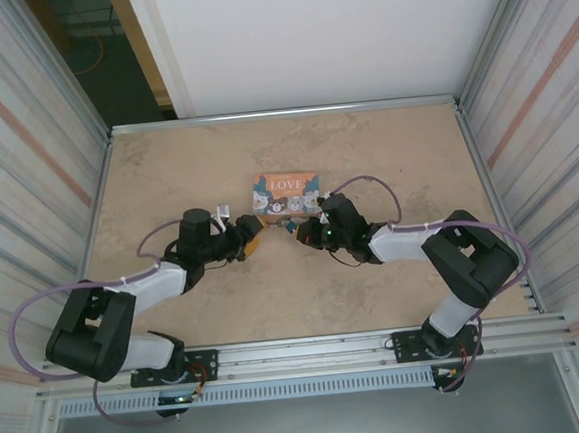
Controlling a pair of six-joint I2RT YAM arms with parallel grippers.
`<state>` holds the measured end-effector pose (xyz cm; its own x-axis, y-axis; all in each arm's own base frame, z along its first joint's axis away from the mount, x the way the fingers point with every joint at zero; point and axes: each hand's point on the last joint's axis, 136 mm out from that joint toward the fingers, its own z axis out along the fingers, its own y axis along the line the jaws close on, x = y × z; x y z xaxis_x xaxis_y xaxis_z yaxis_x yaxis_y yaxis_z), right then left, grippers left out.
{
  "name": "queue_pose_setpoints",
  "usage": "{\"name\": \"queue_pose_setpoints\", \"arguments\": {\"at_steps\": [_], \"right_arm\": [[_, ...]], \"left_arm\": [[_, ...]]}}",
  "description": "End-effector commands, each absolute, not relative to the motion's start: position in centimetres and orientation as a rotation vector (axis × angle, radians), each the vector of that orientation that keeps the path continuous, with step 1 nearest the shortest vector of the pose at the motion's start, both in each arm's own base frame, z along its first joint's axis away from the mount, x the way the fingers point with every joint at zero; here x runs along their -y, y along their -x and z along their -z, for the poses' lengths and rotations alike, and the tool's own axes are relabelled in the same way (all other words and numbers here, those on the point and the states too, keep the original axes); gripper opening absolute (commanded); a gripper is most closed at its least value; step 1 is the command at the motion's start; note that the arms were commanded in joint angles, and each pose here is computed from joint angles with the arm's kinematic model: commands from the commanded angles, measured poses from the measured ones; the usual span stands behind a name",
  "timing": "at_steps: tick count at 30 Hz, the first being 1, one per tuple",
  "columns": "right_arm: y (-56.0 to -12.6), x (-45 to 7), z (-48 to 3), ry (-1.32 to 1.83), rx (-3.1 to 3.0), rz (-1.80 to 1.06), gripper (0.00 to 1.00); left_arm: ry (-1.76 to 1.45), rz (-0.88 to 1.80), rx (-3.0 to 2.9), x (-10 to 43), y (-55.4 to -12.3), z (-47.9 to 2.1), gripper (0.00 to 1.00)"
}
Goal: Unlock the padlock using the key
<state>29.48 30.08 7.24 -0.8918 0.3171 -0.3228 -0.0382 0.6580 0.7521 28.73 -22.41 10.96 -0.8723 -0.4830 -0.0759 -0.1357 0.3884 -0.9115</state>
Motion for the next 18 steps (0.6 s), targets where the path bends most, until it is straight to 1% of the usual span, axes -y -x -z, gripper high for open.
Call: {"name": "queue_pose_setpoints", "arguments": {"at_steps": [1,5,8,14,18], "right_arm": [[-29.6,-30.4,-9.2,-0.253,-2.391,-1.184,0.0],[-29.6,-30.5,-9.5,-0.256,-2.385,-1.19,0.0],[-29.7,-30.5,-9.5,-0.255,-2.383,-1.191,0.0],[-29.8,-30.6,-9.5,-0.256,-2.381,-1.189,0.0],[-29.7,-30.6,-9.5,-0.249,-2.387,-1.19,0.0]], "left_arm": [[0.566,1.542,-2.263,22.7,-29.0,-11.7,0.63],[0.577,1.589,-2.255,23.4,-29.3,-11.6,0.6],[0.583,1.632,-2.249,24.1,-29.6,-11.6,0.56],[0.608,1.647,-2.257,25.3,-30.4,-11.0,0.54],[0.686,1.645,-2.236,25.8,-30.7,-10.0,0.53]]}}
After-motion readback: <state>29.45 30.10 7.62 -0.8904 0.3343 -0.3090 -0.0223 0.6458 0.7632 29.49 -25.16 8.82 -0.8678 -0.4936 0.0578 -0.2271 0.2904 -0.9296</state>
